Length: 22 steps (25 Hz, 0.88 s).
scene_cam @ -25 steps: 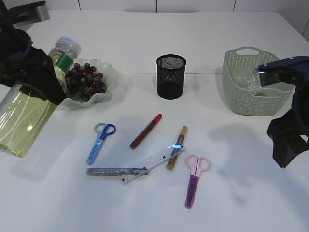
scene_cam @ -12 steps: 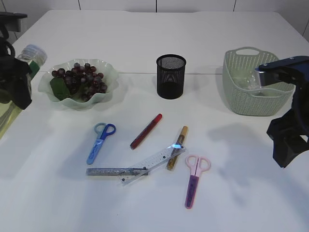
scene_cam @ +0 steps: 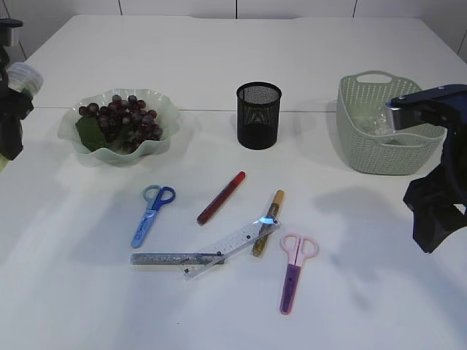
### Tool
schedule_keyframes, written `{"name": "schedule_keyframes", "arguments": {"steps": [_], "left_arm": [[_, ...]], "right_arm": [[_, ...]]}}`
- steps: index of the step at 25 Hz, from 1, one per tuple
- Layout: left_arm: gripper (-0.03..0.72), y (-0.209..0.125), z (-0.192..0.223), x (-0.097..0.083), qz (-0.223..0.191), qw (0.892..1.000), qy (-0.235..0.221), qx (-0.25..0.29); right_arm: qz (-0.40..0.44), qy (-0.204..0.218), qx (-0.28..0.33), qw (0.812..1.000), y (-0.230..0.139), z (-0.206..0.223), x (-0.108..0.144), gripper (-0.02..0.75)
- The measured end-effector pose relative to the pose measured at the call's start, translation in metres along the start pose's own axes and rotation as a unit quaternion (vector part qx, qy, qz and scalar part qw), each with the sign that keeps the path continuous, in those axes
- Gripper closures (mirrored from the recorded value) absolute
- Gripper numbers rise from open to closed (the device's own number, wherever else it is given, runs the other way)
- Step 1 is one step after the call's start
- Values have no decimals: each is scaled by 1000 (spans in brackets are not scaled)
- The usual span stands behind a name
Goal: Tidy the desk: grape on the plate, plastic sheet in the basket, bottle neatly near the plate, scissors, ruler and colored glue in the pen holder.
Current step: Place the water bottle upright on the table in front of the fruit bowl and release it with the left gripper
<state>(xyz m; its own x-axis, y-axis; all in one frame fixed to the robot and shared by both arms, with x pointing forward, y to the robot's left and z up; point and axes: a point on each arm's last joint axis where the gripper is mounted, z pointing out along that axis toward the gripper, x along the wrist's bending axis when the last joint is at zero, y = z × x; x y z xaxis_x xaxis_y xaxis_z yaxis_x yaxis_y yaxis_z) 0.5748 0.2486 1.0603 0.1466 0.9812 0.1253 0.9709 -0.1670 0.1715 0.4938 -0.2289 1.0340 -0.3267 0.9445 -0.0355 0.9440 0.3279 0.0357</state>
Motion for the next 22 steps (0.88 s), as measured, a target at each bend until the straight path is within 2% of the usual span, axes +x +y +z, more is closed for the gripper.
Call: {"name": "schedule_keyframes", "arguments": {"steps": [2, 6, 13, 16, 19, 22], "left_arm": [[243, 1, -2, 0, -8, 1000, -1, -9], [243, 2, -15, 1, -33, 997, -6, -66], [243, -16, -31, 4, -67, 984, -18, -165], [243, -31, -28, 3, -67, 976, -23, -208], [243, -45, -22, 1, -64, 963, -33, -260], [243, -57, -12, -2, -57, 943, -45, -325]], "right_arm": [[0, 0, 0, 1000, 0, 0, 0, 156], [0, 0, 0, 1000, 0, 0, 0, 158], [0, -1, -1, 1000, 0, 0, 0, 162], [-1, -4, -1, 1000, 0, 0, -1, 162], [-2, -7, 0, 1000, 0, 0, -1, 162], [-3, -8, 0, 1000, 0, 0, -2, 162]]}}
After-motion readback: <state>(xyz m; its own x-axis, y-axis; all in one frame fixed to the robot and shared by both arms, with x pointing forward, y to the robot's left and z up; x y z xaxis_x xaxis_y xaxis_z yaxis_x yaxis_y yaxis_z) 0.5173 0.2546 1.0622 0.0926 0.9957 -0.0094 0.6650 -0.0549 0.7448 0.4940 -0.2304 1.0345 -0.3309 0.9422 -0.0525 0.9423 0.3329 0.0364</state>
